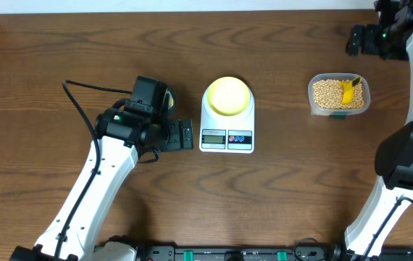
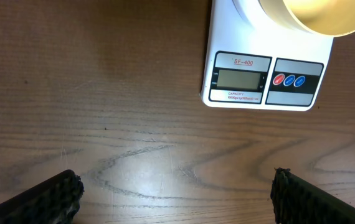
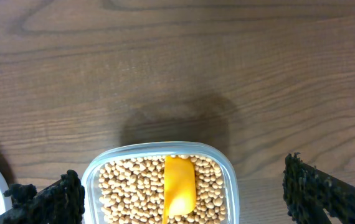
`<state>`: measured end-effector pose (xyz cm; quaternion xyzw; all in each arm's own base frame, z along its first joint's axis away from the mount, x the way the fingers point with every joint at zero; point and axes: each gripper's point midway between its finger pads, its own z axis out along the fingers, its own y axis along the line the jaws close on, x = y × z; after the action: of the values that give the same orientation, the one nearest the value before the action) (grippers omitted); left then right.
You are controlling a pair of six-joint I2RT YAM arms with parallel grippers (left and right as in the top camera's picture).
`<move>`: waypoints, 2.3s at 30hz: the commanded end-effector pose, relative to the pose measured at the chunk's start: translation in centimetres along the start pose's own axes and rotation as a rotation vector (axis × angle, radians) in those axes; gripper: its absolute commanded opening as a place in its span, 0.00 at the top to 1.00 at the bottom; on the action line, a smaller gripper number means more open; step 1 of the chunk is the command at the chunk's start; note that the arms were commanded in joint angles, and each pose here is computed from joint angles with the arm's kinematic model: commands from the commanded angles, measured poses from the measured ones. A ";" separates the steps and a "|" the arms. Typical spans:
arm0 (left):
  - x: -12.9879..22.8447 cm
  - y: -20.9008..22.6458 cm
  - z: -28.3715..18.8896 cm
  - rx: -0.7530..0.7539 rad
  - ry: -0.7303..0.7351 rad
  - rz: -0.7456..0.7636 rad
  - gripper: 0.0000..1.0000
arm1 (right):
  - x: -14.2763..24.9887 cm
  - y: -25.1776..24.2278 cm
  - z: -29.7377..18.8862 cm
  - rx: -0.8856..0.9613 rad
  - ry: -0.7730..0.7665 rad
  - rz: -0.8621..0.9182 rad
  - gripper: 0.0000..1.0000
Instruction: Scoop item into bowl and weigh 50g on scale
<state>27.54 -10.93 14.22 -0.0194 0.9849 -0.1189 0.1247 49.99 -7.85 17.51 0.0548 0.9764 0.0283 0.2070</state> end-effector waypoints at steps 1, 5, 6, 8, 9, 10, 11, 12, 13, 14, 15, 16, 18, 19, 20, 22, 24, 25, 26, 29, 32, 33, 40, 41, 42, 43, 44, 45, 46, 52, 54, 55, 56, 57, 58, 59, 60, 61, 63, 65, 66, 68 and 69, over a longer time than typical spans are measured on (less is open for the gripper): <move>0.2 0.3 0.0 -0.017 0.000 0.010 0.02 | -0.2 -0.4 0.1 0.009 -0.002 0.017 0.01; -0.1 0.1 0.0 -0.006 -0.011 -0.006 0.02 | -0.2 -0.4 0.1 0.009 -0.002 0.017 0.01; -1.0 -0.2 0.0 0.008 -0.046 -0.044 0.02 | -0.2 -0.4 0.1 0.009 -0.002 0.017 0.01; -3.8 -1.3 -0.4 0.058 -0.158 -0.087 0.02 | -0.2 -0.4 0.1 0.009 -0.002 0.017 0.01; -5.7 -2.1 -0.8 0.098 -0.235 -0.110 0.02 | -0.2 -0.4 0.1 0.009 -0.002 0.017 0.01; -7.2 -2.7 -1.3 0.136 -0.292 -0.168 0.02 | -0.2 -0.4 0.1 0.009 -0.002 0.017 0.01; -8.5 -3.4 -1.8 0.185 -0.341 -0.264 0.02 | -0.2 -0.4 0.1 0.009 -0.002 0.017 0.01; -9.4 -3.9 -2.2 0.224 -0.370 -0.335 0.02 | -0.2 -0.4 0.1 0.009 -0.002 0.017 0.01; -9.8 -4.4 -2.4 0.246 -0.385 -0.345 0.02 | -0.2 -0.4 0.1 0.009 -0.002 0.017 0.01; -10.2 -5.3 -2.6 0.273 -0.400 -0.320 0.02 | -0.2 -0.4 0.1 0.009 -0.002 0.017 0.01; -10.2 -6.8 -2.7 0.309 -0.406 -0.248 0.02 | -0.2 -0.4 0.1 0.009 -0.002 0.017 0.01; -10.1 -8.1 -2.8 0.335 -0.410 -0.187 0.02 | -0.2 -0.4 0.1 0.009 -0.002 0.017 0.01; -9.8 -10.6 -2.6 0.368 -0.425 -0.078 0.02 | -0.2 -0.4 0.1 0.009 -0.002 0.017 0.01; -9.6 -11.8 -2.5 0.382 -0.429 -0.032 0.02 | -0.2 -0.4 0.1 0.009 -0.002 0.017 0.01; -9.2 -12.7 -2.2 0.393 -0.423 -0.005 0.02 | -0.2 -0.4 0.1 0.009 -0.002 0.017 0.01; -8.1 -14.2 -1.2 0.402 -0.387 0.029 0.03 | -0.2 -0.4 0.1 0.009 -0.002 0.017 0.01; -7.1 -15.9 -0.1 0.416 -0.359 0.066 0.02 | -0.2 -0.4 0.1 0.009 -0.002 0.017 0.01; -7.1 -16.6 0.3 0.428 -0.361 0.080 0.02 | -0.2 -0.4 0.1 0.009 -0.002 0.017 0.01; -7.2 -17.6 0.7 0.445 -0.369 0.095 0.02 | -0.2 -0.4 0.1 0.009 -0.002 0.017 0.01; -7.2 -19.0 1.7 0.469 -0.372 0.108 0.02 | -0.2 -0.4 0.1 0.009 -0.002 0.017 0.01; -6.6 -19.3 3.2 0.463 -0.331 0.083 0.02 | -0.2 -0.4 0.1 0.009 -0.002 0.017 0.01; -6.5 -19.4 3.4 0.461 -0.327 0.084 0.02 | -0.2 -0.4 0.1 0.009 -0.002 0.017 0.01; -6.2 -19.1 4.7 0.441 -0.300 0.082 0.02 | -0.2 -0.4 0.1 0.009 -0.002 0.017 0.01; -6.2 -19.1 4.7 0.441 -0.300 0.082 0.02 | -0.2 -0.4 0.1 0.009 -0.002 0.017 0.01; -6.1 -19.1 4.8 0.439 -0.297 0.081 0.02 | -0.2 -0.4 0.1 0.009 -0.002 0.017 0.01; -6.0 -19.0 4.8 0.435 -0.292 0.081 0.02 | -0.2 -0.4 0.1 0.009 -0.002 0.017 0.01; -5.9 -18.9 4.9 0.432 -0.287 0.080 0.02 | -0.2 -0.4 0.1 0.009 -0.002 0.017 0.01; -5.9 -18.9 4.9 0.430 -0.285 0.079 0.02 | -0.2 -0.4 0.1 0.009 -0.002 0.017 0.01; -5.9 -18.9 4.9 0.430 -0.285 0.079 0.03 | -0.2 -0.4 0.1 0.009 -0.002 0.017 0.01; -5.9 -18.9 4.9 0.432 -0.281 0.061 0.02 | -0.2 -0.4 0.1 0.009 -0.002 0.017 0.01; -5.9 -18.9 4.9 0.432 -0.281 0.061 0.03 | -0.2 -0.4 0.1 0.009 -0.002 0.017 0.01; -5.9 -18.9 4.9 0.432 -0.282 0.061 0.02 | -0.2 -0.4 0.1 0.009 -0.002 0.017 0.01; -5.9 -18.9 4.9 0.432 -0.282 0.061 0.02 | -0.2 -0.4 0.1 0.009 -0.002 0.017 0.01; -5.9 -18.9 4.9 0.432 -0.281 0.061 0.02 | -0.2 -0.4 0.1 0.009 -0.002 0.017 0.01; -5.9 -18.9 4.9 0.432 -0.281 0.061 0.02 | -0.2 -0.4 0.1 0.009 -0.002 0.017 0.01; -5.9 -18.9 4.9 0.432 -0.280 0.061 0.02 | -0.2 -0.4 0.1 0.009 -0.002 0.017 0.01; -5.9 -18.9 4.9 0.433 -0.281 0.061 0.02 | -0.2 -0.4 0.1 0.009 -0.002 0.017 0.01; -5.9 -18.9 4.9 0.432 -0.281 0.061 0.02 | -0.2 -0.4 0.1 0.009 -0.002 0.017 0.01; -5.9 -18.9 4.9 0.432 -0.281 0.061 0.02 | -0.2 -0.4 0.1 0.009 -0.002 0.017 0.01; -5.9 -18.9 4.9 0.432 -0.281 0.061 0.03 | -0.2 -0.4 0.1 0.009 -0.002 0.017 0.01; -5.9 -18.9 4.9 0.432 -0.281 0.061 0.02 | -0.2 -0.4 0.1 0.009 -0.002 0.017 0.01; -5.9 -18.9 4.9 0.433 -0.280 0.060 0.02 | -0.2 -0.4 0.1 0.009 -0.002 0.017 0.01; -5.8 -18.9 5.0 0.435 -0.273 0.038 0.02 | -0.2 -0.4 0.1 0.009 -0.002 0.017 0.01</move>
<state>34.75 -29.94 15.80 0.0241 0.9076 -0.3200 0.2707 49.98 -7.90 17.51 0.0553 0.9764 0.0269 0.2068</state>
